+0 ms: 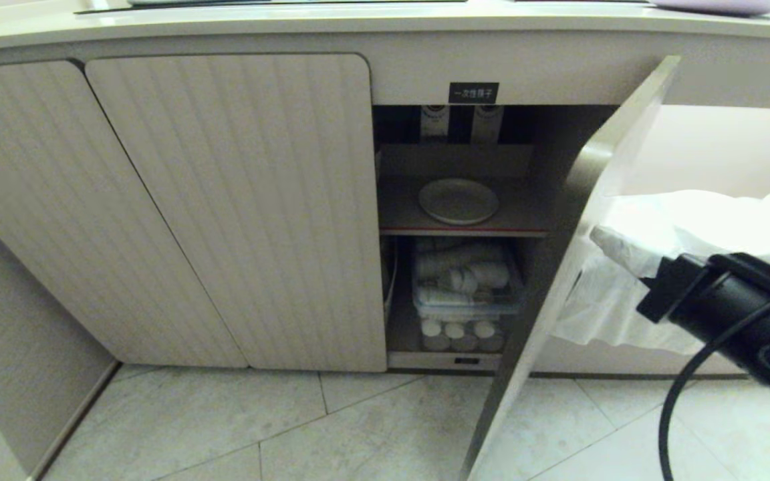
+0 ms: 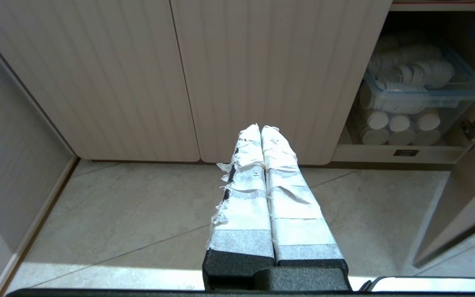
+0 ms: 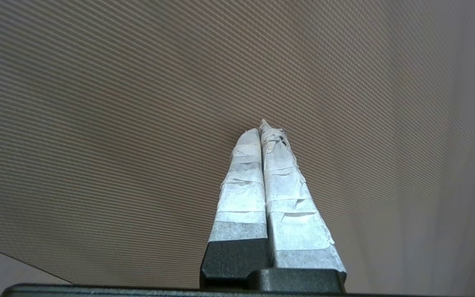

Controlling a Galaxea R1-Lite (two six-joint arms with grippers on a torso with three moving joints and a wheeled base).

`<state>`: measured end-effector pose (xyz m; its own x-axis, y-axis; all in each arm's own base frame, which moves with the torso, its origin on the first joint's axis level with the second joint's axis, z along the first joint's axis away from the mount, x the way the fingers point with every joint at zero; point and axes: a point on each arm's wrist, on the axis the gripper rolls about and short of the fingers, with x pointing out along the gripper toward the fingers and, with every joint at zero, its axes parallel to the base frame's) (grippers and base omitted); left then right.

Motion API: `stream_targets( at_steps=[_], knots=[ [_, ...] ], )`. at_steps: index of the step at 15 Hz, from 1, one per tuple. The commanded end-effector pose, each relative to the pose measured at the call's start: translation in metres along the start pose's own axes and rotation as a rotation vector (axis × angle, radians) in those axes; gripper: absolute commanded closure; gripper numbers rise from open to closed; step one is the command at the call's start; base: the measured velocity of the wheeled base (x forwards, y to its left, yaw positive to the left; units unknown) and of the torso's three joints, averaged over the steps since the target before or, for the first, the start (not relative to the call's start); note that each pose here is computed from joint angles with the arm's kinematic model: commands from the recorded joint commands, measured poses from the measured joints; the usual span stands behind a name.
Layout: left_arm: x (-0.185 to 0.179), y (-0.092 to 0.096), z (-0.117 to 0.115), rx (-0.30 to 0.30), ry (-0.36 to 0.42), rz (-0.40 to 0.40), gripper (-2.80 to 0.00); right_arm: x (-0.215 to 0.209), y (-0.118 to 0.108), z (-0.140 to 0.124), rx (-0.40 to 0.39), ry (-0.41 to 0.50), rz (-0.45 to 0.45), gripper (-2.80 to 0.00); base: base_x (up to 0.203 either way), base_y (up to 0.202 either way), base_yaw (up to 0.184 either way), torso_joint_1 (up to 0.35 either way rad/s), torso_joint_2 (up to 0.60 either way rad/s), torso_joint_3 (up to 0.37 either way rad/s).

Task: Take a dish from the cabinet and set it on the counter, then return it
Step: Close the cabinet door

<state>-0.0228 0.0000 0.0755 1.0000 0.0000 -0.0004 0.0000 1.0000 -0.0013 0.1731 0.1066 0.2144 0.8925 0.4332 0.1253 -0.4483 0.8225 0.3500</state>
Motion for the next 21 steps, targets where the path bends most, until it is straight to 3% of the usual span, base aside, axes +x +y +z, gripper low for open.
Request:
stream_targets(
  at_steps=[1,12,19,21],
  knots=[
    [0.000,0.000,0.000,0.000,0.000,0.000,0.00,0.015,-0.001,-0.008,-0.002,0.024,-0.009,0.00,0.000,0.000,0.000,0.000,0.00,0.000],
    [0.000,0.000,0.000,0.000,0.000,0.000,0.00,0.106,-0.003,-0.031,-0.014,0.032,-0.066,0.00,0.000,0.000,0.000,0.000,0.00,0.000],
    [0.000,0.000,0.000,0.000,0.000,0.000,0.00,0.152,-0.011,-0.034,-0.067,-0.107,-0.134,0.00,0.000,0.000,0.000,0.000,0.00,0.000],
    [0.000,0.000,0.000,0.000,0.000,0.000,0.00,0.148,-0.016,-0.040,-0.091,-0.128,-0.207,0.00,0.000,0.000,0.000,0.000,0.00,0.000]
  ],
)
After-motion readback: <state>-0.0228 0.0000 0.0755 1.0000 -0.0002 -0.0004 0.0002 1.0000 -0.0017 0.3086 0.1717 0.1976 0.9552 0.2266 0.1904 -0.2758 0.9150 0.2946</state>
